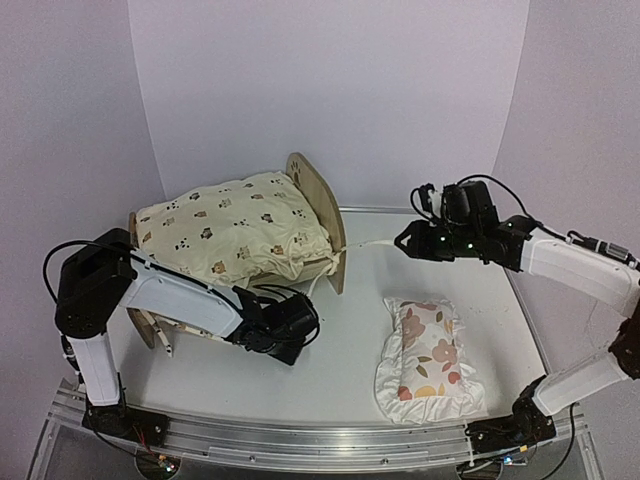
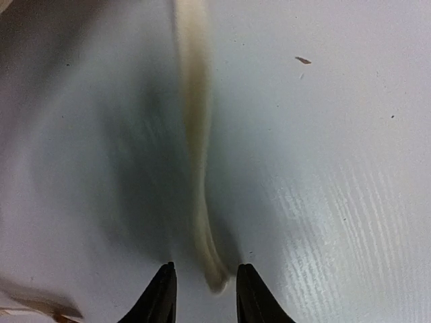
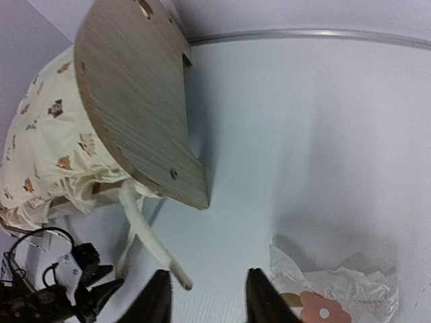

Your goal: Set up the pet bed

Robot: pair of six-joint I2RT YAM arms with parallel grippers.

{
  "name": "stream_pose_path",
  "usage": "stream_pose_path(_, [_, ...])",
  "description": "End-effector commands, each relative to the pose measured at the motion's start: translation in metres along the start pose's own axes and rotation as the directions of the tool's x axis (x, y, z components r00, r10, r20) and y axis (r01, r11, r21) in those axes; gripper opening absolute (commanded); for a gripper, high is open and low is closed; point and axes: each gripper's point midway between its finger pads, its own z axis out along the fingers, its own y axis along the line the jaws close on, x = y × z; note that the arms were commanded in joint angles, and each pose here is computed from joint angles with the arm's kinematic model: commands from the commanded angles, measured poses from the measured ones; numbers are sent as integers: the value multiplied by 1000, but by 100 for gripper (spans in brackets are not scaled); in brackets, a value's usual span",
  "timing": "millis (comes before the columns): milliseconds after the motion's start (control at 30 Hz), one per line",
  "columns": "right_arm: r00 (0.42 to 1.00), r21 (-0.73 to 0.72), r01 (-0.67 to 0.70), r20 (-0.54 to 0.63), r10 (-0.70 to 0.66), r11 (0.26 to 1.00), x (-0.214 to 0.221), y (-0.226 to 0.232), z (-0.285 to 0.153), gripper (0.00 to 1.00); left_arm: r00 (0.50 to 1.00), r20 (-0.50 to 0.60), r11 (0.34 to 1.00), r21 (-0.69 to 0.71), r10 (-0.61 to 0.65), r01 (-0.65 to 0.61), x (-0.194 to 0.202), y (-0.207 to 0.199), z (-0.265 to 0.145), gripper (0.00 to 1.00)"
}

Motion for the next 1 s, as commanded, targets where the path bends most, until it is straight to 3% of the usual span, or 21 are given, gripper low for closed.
stream_pose_path(0, [997, 86, -61, -41, 65, 994, 30, -27, -1, 70, 1000, 19, 1000, -21, -7, 7, -5, 15, -25, 47])
stream_pose_path(100, [994, 127, -72, -77, 83, 989, 50, -40, -9, 84, 999, 44, 1000, -17, -25, 26, -8, 21, -38, 60])
stream_pose_path(233, [988, 206, -84, -107, 107, 975, 74, -61, -22, 98, 996, 74, 999, 0, -42, 42, -11, 28, -57, 66])
stream_pose_path(500, [961, 371, -77, -220, 168, 925, 129, -102, -23, 98, 991, 124, 998, 0, -55, 55, -14, 40, -82, 69])
stream_pose_path(800, [906, 400, -47, -369, 208, 915, 170, -106, -2, 98, 983, 166, 997, 22, -83, 80, -13, 52, -101, 73])
stream_pose_path(867, [897, 405, -34, -390, 206, 914, 178, -106, 0, 94, 981, 175, 996, 24, -88, 85, -13, 55, -104, 75])
stream_pose_path(967, [890, 409, -17, -410, 200, 913, 188, -105, 0, 79, 973, 202, 994, 37, -108, 103, -17, 56, -109, 78])
